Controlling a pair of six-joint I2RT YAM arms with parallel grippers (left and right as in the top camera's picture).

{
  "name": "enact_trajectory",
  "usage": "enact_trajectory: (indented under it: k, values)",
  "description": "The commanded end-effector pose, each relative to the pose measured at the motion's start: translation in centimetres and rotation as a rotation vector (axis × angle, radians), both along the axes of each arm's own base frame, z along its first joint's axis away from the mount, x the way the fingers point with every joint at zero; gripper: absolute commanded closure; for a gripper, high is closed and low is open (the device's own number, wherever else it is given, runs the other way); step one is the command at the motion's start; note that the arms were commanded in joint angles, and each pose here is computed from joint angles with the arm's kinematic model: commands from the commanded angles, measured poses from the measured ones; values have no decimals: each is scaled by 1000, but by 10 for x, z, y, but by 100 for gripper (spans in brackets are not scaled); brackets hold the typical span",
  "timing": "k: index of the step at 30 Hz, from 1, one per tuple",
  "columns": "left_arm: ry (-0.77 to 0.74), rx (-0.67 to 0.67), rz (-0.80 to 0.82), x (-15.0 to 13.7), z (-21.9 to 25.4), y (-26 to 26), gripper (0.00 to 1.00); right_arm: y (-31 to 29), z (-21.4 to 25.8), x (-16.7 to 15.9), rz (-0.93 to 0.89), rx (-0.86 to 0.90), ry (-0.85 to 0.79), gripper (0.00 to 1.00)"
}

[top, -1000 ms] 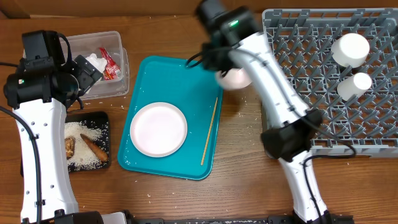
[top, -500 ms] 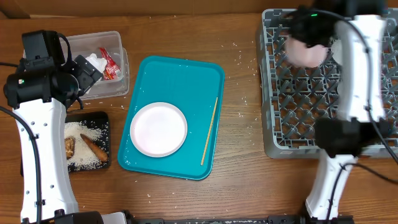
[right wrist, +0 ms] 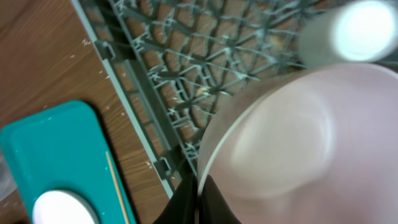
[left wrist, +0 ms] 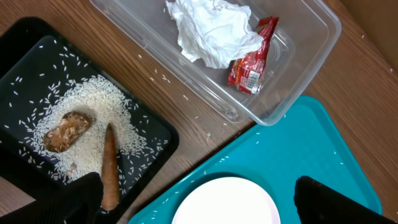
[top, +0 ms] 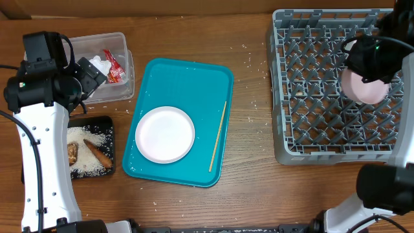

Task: Sort waste into correct bins and load items into the dishwasher
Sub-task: 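Carry the pink bowl right into the dish rack with the right gripper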

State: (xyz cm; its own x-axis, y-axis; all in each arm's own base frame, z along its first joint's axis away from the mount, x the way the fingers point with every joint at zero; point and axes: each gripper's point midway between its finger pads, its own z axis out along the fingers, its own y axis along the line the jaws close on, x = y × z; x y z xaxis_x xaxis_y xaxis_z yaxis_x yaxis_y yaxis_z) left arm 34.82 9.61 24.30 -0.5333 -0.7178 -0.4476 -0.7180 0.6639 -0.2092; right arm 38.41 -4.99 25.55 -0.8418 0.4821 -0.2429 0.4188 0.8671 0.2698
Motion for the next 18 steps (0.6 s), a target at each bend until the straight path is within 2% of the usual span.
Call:
enact_trajectory:
  k: [1, 4, 9, 18]
  values:
    - [-6, -6, 9, 1, 1, -1, 0, 27, -8, 9, 167, 213, -72, 96]
    - [-6, -6, 9, 1, 1, -1, 0, 40, -10, 25, 268, 401, -208, 96]
    - [-6, -6, 9, 1, 1, -1, 0, 46, -20, 37, 312, 576, -334, 96]
    - [-6, -6, 9, 1, 1, -1, 0, 51, -50, 46, 362, 642, -431, 96]
